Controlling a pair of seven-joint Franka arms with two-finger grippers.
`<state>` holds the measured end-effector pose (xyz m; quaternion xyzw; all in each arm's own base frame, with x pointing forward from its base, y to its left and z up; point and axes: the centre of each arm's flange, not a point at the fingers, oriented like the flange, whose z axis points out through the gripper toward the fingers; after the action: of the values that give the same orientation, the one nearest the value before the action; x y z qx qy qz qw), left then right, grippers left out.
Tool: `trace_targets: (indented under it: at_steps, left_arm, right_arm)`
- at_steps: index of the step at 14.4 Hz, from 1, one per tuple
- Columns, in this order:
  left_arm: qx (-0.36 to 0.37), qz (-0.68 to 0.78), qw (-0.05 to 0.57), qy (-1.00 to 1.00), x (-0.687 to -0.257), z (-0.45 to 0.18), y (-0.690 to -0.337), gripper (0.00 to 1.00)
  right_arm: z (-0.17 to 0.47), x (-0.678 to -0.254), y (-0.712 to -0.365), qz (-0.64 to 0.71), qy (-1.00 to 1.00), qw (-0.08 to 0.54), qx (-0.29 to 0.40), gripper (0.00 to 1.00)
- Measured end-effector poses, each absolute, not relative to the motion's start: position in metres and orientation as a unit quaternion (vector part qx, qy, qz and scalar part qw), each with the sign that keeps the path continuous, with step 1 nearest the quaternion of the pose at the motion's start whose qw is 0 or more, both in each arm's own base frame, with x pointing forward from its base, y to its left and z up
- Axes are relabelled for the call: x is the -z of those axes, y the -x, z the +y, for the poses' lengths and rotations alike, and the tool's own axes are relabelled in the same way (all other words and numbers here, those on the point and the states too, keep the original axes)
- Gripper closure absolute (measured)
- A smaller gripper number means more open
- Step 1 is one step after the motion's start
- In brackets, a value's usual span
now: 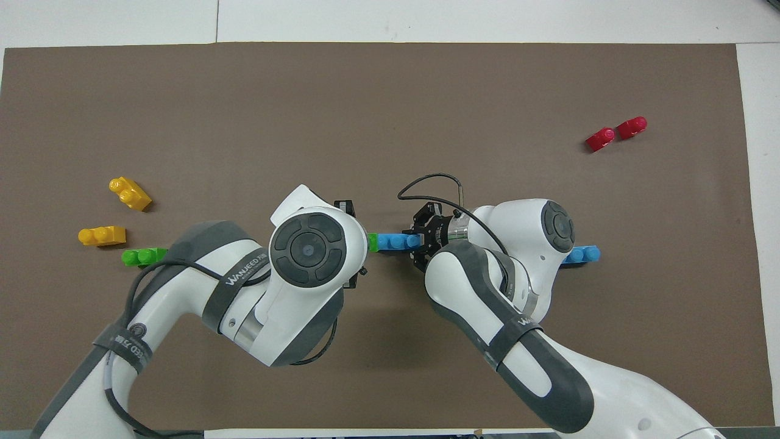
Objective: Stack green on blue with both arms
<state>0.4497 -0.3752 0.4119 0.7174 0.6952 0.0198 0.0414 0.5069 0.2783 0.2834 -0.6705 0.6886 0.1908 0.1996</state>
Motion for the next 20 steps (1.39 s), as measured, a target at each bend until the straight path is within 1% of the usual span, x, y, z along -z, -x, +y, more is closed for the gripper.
trace_targets:
  at_steps: [3, 7, 14, 20]
  left_arm:
    - [-0.016, 0.712, 0.038, -0.701, -0.400, -0.384, -0.449, 0.66]
    - [-0.012, 0.720, 0.029, -0.693, -0.386, -0.404, -0.438, 0.66]
    - [-0.007, 0.718, 0.017, -0.695, -0.362, -0.424, -0.442, 0.66]
    - [-0.017, 0.715, 0.017, -0.699, -0.362, -0.427, -0.440, 0.66]
  right_arm:
    - [0.278, -0.283, -0.507, 0.689, 0.671, 0.200, -0.191, 0.66]
    - [0.278, -0.283, -0.507, 0.689, 0.671, 0.200, -0.191, 0.66]
    - [0.278, -0.283, -0.507, 0.689, 0.671, 0.200, -0.190, 0.66]
    - [0.278, -0.283, -0.507, 0.689, 0.670, 0.201, -0.189, 0.66]
